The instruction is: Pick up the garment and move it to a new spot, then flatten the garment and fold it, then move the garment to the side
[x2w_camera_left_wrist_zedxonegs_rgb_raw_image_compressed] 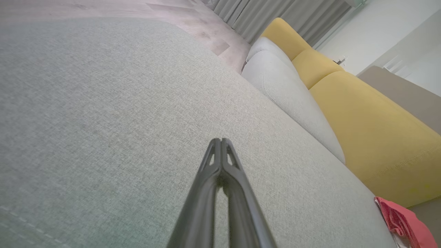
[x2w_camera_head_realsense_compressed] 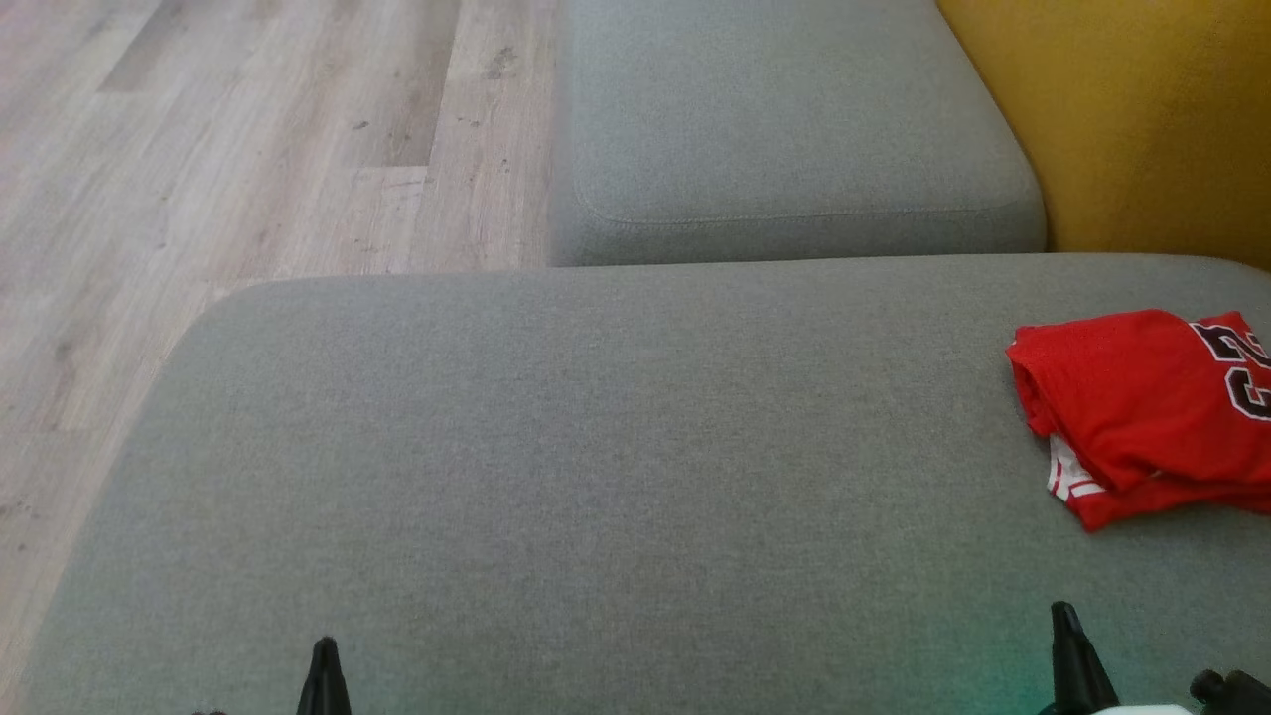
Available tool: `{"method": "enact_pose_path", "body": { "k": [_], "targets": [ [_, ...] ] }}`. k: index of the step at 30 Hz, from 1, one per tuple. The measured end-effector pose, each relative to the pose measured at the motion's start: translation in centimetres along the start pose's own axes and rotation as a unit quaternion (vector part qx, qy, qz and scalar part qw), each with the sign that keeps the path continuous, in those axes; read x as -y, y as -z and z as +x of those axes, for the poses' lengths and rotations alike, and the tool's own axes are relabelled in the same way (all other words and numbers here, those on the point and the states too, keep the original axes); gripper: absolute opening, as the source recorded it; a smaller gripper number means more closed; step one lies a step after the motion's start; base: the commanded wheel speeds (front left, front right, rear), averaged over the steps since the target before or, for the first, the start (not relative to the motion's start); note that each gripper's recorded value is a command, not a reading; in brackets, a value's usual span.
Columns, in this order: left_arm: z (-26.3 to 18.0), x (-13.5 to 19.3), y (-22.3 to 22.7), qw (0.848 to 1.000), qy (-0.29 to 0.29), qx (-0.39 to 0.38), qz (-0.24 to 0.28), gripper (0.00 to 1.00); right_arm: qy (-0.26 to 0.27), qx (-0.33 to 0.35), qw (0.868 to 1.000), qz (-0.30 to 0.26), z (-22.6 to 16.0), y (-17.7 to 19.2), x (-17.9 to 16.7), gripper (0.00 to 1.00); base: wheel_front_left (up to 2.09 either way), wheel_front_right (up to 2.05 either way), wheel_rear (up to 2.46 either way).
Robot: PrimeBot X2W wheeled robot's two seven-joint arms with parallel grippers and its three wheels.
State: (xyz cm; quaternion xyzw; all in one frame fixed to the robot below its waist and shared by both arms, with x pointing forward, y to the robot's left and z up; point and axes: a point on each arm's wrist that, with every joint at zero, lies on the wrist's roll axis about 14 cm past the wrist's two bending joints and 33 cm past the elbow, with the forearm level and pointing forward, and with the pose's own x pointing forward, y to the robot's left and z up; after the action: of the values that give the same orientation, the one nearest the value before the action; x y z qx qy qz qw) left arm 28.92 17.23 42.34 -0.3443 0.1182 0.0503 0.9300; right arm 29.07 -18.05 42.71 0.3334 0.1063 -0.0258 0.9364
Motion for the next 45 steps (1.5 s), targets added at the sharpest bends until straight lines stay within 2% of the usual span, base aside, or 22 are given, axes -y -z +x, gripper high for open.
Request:
{"method": "enact_pose_path", "body": {
  "k": [22, 45],
  "targets": [
    [1.9, 0.6, -1.2, 0.992, 0.007, -0.006, -0.129, 0.0, 0.008, 0.011, 0.991, 0.136, 2.0, -1.6, -0.1, 0.0, 0.0, 0.0, 0.0],
    [4.3, 1.8, -3.5, 0.965, 0.031, 0.002, -0.262, 0.0, -0.004, 0.027, 0.961, 0.274, 4.3, -3.7, -0.7, 0.0, 0.0, 0.0, 0.0]
  ]
}}
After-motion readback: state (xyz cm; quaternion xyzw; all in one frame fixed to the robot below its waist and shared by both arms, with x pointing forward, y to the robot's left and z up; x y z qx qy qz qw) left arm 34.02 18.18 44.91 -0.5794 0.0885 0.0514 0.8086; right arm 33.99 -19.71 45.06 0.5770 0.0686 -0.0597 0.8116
